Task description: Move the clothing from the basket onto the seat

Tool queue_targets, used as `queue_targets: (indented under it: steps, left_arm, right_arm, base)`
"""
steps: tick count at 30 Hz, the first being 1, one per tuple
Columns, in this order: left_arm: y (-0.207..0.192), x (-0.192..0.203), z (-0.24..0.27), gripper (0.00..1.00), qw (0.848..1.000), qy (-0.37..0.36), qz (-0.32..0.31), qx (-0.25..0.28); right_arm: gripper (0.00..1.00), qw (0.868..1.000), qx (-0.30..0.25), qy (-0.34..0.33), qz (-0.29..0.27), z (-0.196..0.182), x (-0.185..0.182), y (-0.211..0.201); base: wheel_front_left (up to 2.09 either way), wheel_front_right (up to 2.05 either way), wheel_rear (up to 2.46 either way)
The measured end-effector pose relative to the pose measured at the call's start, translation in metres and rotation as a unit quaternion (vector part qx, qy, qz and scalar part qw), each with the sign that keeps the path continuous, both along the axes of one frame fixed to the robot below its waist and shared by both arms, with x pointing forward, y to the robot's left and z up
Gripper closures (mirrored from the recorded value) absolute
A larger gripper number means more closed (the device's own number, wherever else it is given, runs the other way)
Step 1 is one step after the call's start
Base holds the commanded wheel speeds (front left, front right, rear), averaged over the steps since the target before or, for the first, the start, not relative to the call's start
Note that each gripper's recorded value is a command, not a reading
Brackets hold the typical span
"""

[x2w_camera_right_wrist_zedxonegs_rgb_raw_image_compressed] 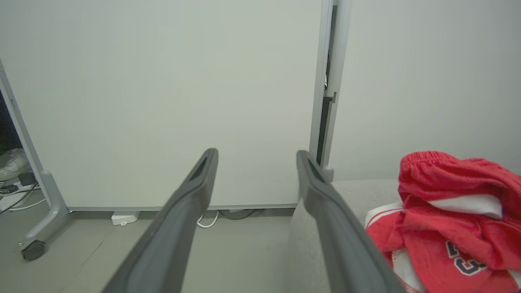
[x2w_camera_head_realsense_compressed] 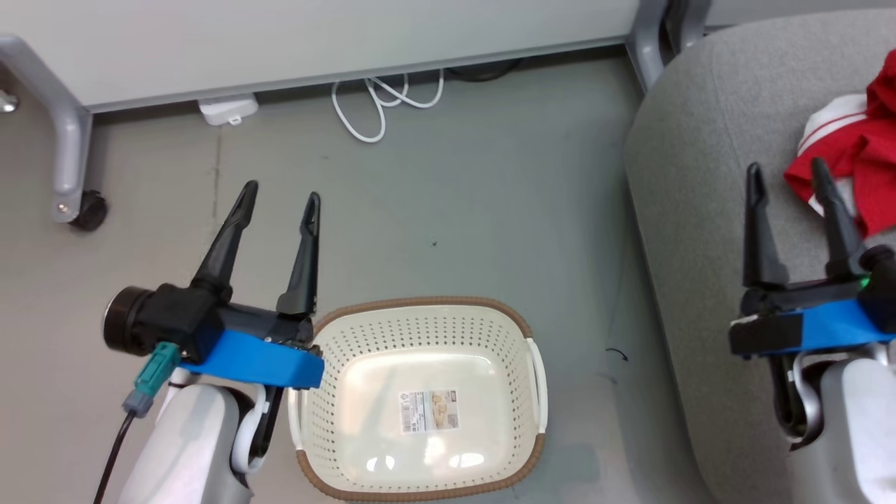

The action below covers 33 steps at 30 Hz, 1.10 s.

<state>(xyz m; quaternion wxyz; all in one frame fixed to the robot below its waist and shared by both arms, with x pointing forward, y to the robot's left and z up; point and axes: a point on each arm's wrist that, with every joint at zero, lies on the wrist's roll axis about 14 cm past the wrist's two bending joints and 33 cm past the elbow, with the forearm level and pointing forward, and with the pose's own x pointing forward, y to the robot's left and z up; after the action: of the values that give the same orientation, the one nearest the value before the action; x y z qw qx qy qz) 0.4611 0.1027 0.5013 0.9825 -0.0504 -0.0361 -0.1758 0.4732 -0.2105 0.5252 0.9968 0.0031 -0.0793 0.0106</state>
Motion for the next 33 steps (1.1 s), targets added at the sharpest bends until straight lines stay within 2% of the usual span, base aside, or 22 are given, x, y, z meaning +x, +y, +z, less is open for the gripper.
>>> queue_targets:
  steps: [5,12,21,33]
  left_arm:
    - [0.027,-0.013,0.005,0.00,0.999,-0.002,0.048,-0.008]
    - [0.053,-0.030,0.010,0.00,0.995,-0.005,0.098,-0.012]
    - [0.059,-0.050,0.003,0.00,0.994,0.006,0.112,-0.009]
    - [0.050,-0.058,0.001,0.00,0.995,0.010,0.103,-0.007]
  right_arm:
    - [0.00,0.999,0.008,-0.013,0.037,0.009,-0.008,0.030]
    - [0.00,0.998,0.012,-0.015,0.052,0.012,-0.024,0.046]
    - [0.00,0.999,0.005,-0.006,0.038,0.007,-0.045,0.040]
    - [0.00,1.000,0.011,-0.003,0.022,0.006,-0.063,0.029]
  base:
    - [0.00,0.00,0.00]
    - [0.00,0.00,0.00]
    - [0.00,0.00,0.00]
    - [0.00,0.00,0.00]
